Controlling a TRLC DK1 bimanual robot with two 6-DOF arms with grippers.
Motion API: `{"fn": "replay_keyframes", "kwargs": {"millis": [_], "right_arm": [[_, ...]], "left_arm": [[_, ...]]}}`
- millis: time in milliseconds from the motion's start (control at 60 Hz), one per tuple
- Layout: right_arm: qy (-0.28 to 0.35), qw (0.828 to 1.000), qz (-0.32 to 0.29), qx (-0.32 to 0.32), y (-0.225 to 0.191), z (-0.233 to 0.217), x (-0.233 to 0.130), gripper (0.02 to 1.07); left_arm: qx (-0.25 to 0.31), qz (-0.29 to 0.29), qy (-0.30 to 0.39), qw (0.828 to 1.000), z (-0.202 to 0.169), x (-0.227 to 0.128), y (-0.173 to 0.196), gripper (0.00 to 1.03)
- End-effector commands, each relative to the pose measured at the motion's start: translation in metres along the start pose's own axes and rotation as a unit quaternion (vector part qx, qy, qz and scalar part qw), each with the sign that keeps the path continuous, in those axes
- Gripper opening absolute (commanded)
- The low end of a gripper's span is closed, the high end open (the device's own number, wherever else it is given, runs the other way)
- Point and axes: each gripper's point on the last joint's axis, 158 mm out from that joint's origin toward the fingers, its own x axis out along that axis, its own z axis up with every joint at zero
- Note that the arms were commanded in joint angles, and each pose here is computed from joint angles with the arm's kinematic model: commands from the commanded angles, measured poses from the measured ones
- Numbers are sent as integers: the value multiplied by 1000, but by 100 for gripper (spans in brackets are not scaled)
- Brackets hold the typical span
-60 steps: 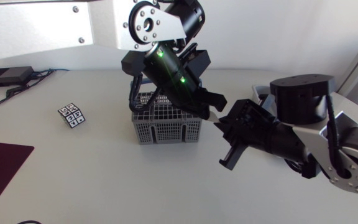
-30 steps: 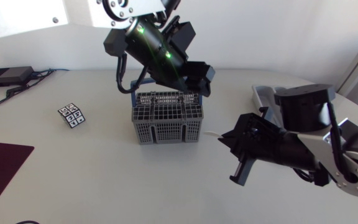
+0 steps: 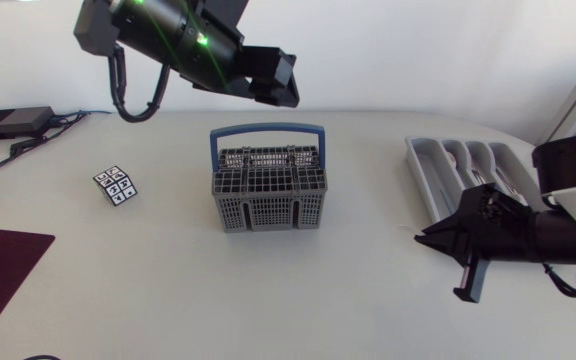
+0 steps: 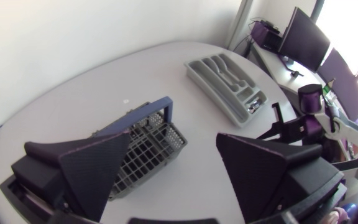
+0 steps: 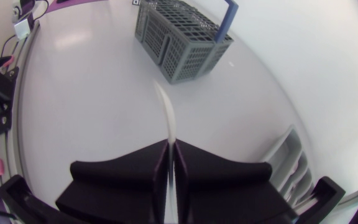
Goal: Transfer all utensils from the basket to the drawer tray.
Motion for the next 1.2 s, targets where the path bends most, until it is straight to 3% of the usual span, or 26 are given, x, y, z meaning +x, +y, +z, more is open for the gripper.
{"fn": "replay_keyframes", "kwargs": {"millis": [0,317,800,1133,1183], "right_arm": [[13,1000,3,-22,-17,-17,-6,8],[55,998,18,13,-73,-98,-34,8],[147,989,22,24,-143,-222,-43,8],[177,983,34,17,-156,-257,-24,8],[182,983,33,14,-157,-261,-20,14]], "left_arm": [[12,24,-1,1000,-10,-5,14,98],[38,101,-35,994,-28,-25,48,98],[20,127,-17,992,-71,-39,71,98],[15,131,-26,991,-75,-49,69,98],[15,132,-25,991,-77,-49,68,98]]}}
